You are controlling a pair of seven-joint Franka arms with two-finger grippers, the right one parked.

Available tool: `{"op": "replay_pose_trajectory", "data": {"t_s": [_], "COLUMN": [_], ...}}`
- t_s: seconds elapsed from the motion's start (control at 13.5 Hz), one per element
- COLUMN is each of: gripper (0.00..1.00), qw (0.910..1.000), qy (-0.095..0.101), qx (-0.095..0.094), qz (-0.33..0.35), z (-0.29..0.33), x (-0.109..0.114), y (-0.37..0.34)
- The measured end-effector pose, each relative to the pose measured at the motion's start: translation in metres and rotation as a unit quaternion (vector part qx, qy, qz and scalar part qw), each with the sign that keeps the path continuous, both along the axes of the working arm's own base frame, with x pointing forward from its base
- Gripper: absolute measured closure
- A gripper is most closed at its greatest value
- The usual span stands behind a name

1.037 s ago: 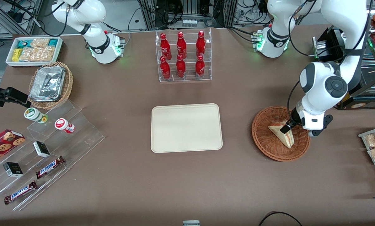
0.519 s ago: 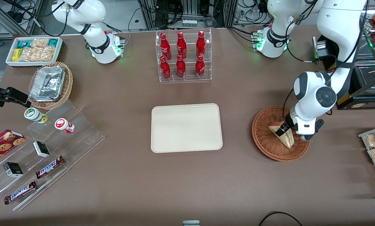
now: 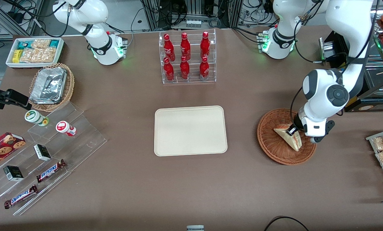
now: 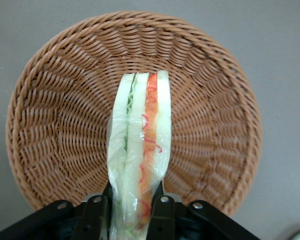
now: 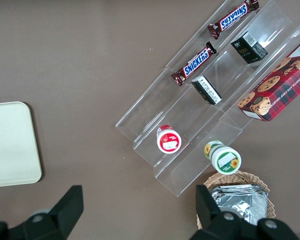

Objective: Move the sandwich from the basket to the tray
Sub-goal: 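Lift the sandwich and carry it over the cream tray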

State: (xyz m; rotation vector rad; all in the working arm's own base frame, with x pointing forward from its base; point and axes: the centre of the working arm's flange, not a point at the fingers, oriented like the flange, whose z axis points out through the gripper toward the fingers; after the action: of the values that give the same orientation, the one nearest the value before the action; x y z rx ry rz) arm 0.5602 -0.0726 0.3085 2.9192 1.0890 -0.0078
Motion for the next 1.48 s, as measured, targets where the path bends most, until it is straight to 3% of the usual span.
{"op": "replay_pose_trajectory", "data": {"t_s": [0.22, 0.37, 0.59, 0.89, 1.11, 1.48], "gripper": [0.85, 0.85, 0.85, 0.85, 0.85, 0.85], "qw": [0.9987, 0.9950, 0.9788, 0.9595, 0.9572, 0.9618], "qy": [0.018, 0.024, 0.037, 0.044, 0.062, 0.062], "qx": [0.002, 0.005, 0.008, 0.000, 0.002, -0.002], "qz": [-0.047, -0.097, -0.201, -0.278, -0.283, -0.266], "z": [0.048, 0.066, 0.045, 0.012, -0.005, -0.034], "x": [0.015, 0.018, 0.007, -0.006, -0.018, -0.035], "y": [-0.045, -0.092, -0.179, -0.294, -0.374, -0.444]}}
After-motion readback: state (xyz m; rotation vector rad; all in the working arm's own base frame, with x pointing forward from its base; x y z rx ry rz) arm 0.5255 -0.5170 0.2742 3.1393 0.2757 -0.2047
